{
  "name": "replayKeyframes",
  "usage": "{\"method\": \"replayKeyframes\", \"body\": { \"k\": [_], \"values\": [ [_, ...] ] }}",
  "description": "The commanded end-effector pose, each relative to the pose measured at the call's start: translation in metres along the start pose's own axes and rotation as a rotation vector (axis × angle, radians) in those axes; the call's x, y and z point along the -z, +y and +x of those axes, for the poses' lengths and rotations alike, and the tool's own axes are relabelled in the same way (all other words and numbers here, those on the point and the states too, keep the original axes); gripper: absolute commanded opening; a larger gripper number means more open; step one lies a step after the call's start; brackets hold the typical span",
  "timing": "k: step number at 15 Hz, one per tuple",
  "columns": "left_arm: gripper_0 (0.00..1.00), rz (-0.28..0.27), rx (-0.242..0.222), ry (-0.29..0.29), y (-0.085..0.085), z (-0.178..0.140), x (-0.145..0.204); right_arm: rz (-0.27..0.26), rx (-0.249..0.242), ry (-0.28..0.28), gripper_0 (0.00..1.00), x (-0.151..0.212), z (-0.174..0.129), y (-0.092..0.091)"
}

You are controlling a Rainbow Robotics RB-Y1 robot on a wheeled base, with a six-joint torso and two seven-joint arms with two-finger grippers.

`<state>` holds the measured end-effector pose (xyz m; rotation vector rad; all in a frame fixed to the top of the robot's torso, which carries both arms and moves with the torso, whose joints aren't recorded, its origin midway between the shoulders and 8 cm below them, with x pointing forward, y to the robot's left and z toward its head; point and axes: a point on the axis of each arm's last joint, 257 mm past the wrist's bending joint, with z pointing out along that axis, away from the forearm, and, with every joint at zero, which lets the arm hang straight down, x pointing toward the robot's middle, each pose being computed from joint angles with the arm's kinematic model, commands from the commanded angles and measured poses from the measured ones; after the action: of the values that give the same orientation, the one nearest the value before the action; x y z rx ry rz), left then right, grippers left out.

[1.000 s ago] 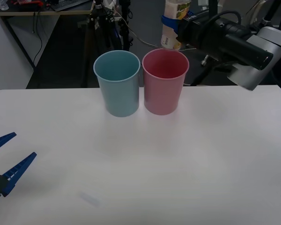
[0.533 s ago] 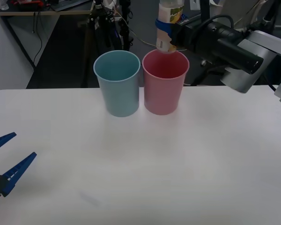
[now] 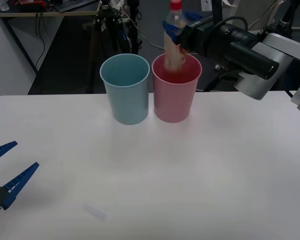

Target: Grasp the object on the table and drop it into the matching bin: aluminum can to the light blue bin, PET bottle to the pink bin.

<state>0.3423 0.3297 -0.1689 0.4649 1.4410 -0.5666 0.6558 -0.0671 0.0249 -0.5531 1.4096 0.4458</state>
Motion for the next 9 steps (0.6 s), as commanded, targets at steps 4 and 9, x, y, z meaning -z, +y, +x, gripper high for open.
{"method": "replayKeyframes", "body": {
  "k": [4, 9],
  "values": [
    [1.0, 0.0, 0.0, 0.0, 0.0, 0.0, 0.0, 0.003, -0.009, 0.001, 1.0, 0.0009, 0.0004, -0.0018],
    [1.0, 0.0, 0.0, 0.0, 0.0, 0.0, 0.0, -0.002, -0.012, -0.002, 1.0, 0.0016, -0.002, 0.0001]
  ]
}}
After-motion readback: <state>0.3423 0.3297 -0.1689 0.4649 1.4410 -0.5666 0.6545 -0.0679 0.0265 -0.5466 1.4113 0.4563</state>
